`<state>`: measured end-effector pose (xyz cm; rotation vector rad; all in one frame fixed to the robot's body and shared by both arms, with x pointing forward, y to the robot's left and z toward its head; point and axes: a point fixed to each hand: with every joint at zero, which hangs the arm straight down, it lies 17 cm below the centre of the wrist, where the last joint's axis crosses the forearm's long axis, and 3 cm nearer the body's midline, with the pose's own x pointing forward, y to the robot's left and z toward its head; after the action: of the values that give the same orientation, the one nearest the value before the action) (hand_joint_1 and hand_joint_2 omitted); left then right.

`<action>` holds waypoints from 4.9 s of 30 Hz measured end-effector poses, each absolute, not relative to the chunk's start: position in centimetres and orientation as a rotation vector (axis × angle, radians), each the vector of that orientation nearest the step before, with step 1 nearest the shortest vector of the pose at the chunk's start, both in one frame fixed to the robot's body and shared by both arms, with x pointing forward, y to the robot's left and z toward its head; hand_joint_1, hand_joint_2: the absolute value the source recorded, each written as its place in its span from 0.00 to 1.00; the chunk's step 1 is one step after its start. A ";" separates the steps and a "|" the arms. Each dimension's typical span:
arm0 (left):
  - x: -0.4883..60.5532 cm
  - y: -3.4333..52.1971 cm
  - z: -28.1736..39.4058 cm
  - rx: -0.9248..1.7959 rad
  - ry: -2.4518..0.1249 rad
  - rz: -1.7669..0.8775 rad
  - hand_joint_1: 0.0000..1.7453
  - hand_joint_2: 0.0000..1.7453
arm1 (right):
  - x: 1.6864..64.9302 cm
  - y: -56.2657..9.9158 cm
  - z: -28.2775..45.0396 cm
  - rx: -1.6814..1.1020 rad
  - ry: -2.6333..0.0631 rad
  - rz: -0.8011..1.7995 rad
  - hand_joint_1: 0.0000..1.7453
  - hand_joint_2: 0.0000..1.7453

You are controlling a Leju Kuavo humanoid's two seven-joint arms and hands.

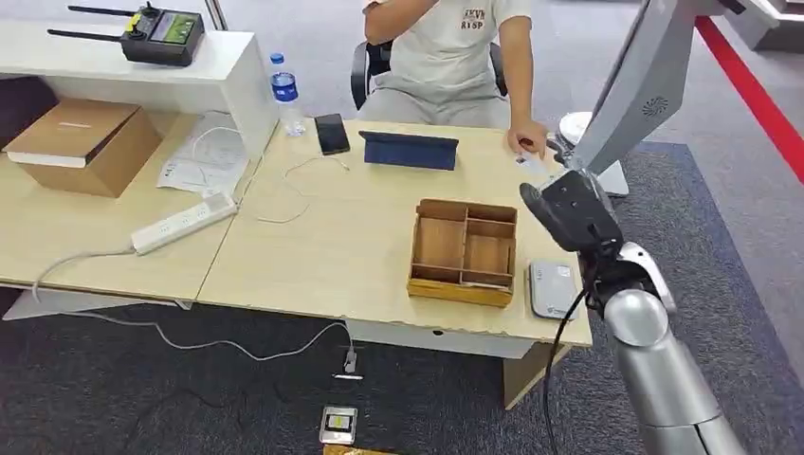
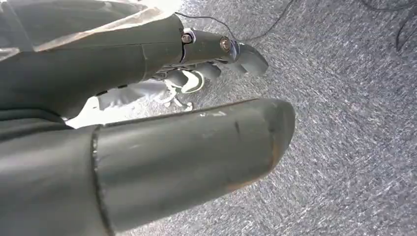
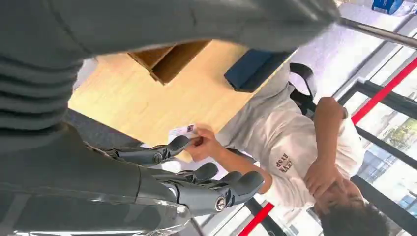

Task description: Pass the card to the sensor for recognition and then transmit it.

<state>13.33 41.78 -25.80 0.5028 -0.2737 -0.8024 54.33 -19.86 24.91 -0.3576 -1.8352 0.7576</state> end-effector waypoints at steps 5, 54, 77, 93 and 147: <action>13.5 41.6 -25.8 0.500 -0.284 -0.814 0.00 0.00 | 52.9 -20.1 24.3 -0.422 -1.839 0.832 0.00 1.00; 14.4 41.1 -25.6 0.509 -0.320 -0.878 0.00 0.00 | 51.4 -17.8 9.6 -0.809 -1.585 1.445 0.00 1.00; 14.3 41.2 -25.6 0.512 -0.315 -0.880 0.00 0.00 | 52.0 -17.6 5.5 -0.745 -1.498 1.467 0.00 1.00; 14.2 41.3 -25.6 0.515 -0.304 -0.866 0.00 0.00 | 52.3 -18.4 4.9 -0.739 -1.481 1.477 0.00 1.00; 14.6 40.9 -25.5 0.510 -0.334 -0.894 0.00 0.00 | 49.9 -16.8 2.4 -0.632 -1.439 1.480 1.00 1.00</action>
<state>14.60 40.92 -25.54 0.5104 -0.3335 -0.8937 49.92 -16.80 2.44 -0.6319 -1.4391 1.4798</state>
